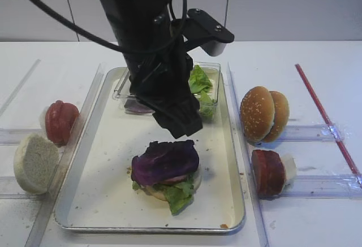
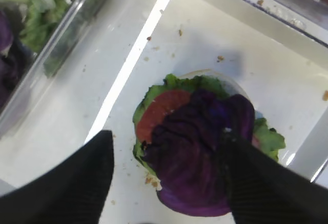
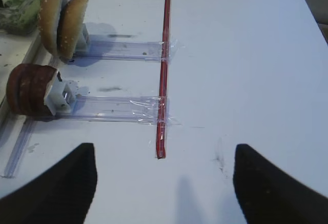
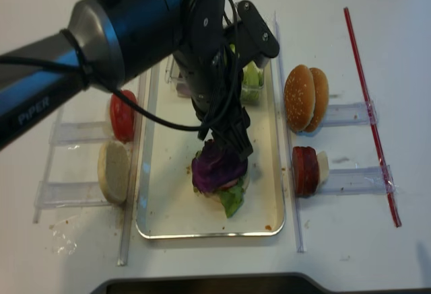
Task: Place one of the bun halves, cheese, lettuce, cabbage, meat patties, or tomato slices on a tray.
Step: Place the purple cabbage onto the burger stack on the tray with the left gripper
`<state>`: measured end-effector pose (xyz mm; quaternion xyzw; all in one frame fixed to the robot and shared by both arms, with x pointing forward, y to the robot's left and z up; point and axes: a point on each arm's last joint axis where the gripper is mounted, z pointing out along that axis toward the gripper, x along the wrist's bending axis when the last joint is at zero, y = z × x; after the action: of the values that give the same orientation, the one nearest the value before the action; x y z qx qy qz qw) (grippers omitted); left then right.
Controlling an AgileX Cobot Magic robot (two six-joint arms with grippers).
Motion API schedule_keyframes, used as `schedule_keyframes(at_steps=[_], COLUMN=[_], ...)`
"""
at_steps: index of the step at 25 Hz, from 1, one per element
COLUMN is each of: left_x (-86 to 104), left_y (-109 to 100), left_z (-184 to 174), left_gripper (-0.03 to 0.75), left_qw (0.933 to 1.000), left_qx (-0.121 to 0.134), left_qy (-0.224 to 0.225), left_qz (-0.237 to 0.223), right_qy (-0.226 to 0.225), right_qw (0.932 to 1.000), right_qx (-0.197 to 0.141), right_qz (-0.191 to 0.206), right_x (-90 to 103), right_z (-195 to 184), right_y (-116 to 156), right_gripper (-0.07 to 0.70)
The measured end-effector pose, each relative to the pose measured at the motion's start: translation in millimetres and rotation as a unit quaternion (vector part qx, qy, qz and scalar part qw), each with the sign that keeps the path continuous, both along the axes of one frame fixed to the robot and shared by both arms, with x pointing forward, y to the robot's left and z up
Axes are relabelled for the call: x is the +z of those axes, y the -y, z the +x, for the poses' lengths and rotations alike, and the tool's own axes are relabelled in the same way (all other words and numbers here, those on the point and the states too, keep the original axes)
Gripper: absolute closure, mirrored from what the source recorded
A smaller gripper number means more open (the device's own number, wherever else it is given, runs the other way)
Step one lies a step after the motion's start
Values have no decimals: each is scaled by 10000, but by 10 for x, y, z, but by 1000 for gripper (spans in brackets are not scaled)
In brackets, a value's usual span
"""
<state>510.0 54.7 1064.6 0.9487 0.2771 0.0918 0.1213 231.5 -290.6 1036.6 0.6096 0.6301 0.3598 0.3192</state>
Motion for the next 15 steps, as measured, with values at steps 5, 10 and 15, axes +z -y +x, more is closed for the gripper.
schedule_keyframes(at_steps=[5, 10, 15], left_x=[29, 21, 68], left_y=[-36, -163, -443], left_z=[21, 103, 271], left_gripper=[307, 307, 307], left_qw=[9996, 9981, 9940], left_qx=[245, 598, 1078], left_qy=[72, -136, -179], left_qz=[152, 82, -6], right_qy=[0, 0, 0], right_qw=[10000, 10000, 10000], right_qx=[0, 0, 0], right_qz=[0, 0, 0], right_x=[0, 0, 0], right_z=[0, 0, 0], right_y=[0, 0, 0], right_gripper=[73, 109, 132])
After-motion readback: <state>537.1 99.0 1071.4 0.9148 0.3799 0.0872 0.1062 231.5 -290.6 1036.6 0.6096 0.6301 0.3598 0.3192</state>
